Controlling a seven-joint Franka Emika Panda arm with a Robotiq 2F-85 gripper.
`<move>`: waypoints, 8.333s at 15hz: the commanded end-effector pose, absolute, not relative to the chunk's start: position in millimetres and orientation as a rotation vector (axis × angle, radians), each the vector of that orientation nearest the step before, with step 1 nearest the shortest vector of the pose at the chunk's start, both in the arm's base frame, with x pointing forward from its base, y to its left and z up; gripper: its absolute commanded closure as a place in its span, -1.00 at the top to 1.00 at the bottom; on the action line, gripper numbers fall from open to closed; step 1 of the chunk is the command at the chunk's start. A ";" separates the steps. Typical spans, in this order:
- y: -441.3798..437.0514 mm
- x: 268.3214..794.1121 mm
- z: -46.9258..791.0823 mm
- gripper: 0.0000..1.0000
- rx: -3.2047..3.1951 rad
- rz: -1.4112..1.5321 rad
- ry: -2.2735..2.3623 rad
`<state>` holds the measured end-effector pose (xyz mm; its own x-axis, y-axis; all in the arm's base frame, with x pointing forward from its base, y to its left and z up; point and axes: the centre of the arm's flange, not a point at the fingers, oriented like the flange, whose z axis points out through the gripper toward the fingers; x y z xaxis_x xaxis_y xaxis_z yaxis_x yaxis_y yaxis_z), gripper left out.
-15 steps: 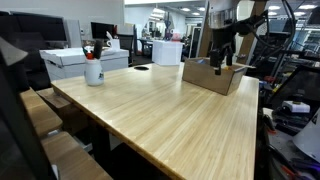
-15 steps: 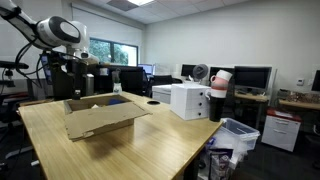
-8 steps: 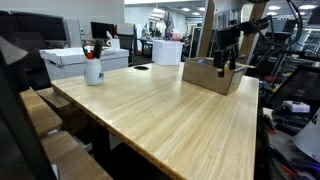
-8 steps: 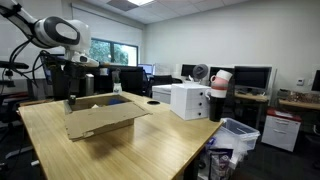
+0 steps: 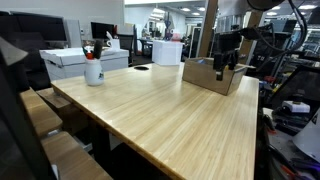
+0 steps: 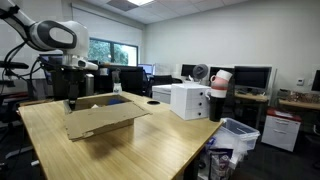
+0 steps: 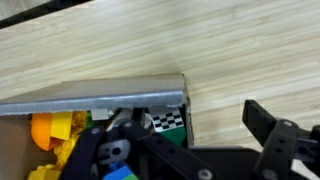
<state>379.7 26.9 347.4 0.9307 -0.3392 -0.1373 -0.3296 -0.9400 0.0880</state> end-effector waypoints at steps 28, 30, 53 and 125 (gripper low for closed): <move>88.6 340.0 308.3 -0.86 2.365 0.012 -0.500; 95.3 338.3 299.6 -0.87 2.324 0.002 -0.467; 121.2 342.1 242.4 -0.87 1.964 0.068 -0.305; 131.4 341.1 215.7 -0.88 1.875 0.037 -0.239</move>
<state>341.4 132.9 211.1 0.9793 -0.1743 0.1028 -0.1548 -0.3180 0.9354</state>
